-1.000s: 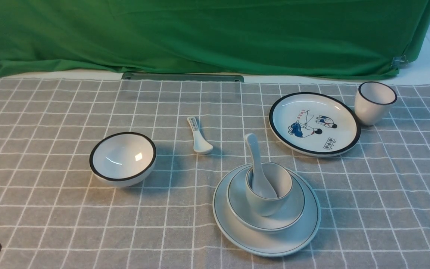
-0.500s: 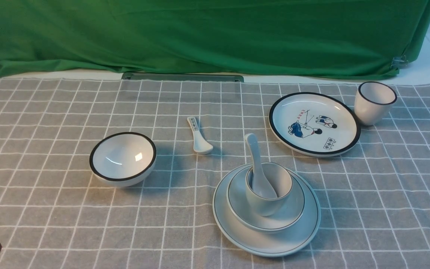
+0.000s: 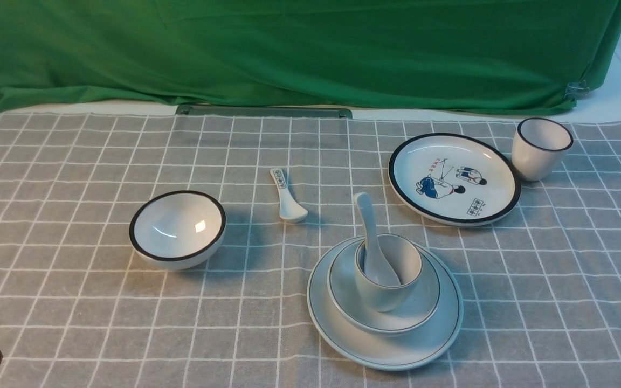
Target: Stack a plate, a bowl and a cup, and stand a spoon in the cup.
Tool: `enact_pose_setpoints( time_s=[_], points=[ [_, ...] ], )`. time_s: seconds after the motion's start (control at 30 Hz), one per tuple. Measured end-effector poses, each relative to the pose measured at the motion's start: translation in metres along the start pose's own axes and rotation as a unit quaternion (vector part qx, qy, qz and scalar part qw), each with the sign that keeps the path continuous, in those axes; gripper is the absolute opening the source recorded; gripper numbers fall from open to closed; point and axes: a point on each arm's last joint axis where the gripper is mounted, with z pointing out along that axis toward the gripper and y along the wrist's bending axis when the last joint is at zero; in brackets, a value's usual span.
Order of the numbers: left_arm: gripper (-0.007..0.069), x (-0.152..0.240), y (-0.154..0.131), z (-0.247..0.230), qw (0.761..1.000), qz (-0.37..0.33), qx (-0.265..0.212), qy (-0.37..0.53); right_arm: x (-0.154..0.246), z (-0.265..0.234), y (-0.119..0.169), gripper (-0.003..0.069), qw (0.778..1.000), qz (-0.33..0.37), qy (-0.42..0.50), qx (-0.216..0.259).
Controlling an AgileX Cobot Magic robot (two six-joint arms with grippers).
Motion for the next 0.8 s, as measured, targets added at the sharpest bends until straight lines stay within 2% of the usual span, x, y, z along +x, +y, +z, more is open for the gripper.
enact_pose_setpoints(
  time_s=[0.07, 0.13, 0.8],
  points=[
    [0.0018, 0.0, 0.0, 0.0, 1.0, 0.0, 0.0, 0.0, 0.015, 0.001, 0.001, 0.0214, 0.998, -0.002, 0.06, 0.007],
    [0.0018, 0.0, 0.0, 0.0, 1.0, 0.0, 0.0, 0.0, 0.019, 0.001, 0.002, 0.0214, 0.997, -0.004, 0.079, 0.006],
    [0.0018, 0.0, 0.0, 0.0, 1.0, 0.005, -0.001, 0.001, 0.02, 0.001, 0.003, 0.0235, 0.997, -0.005, 0.083, -0.001]
  ],
)
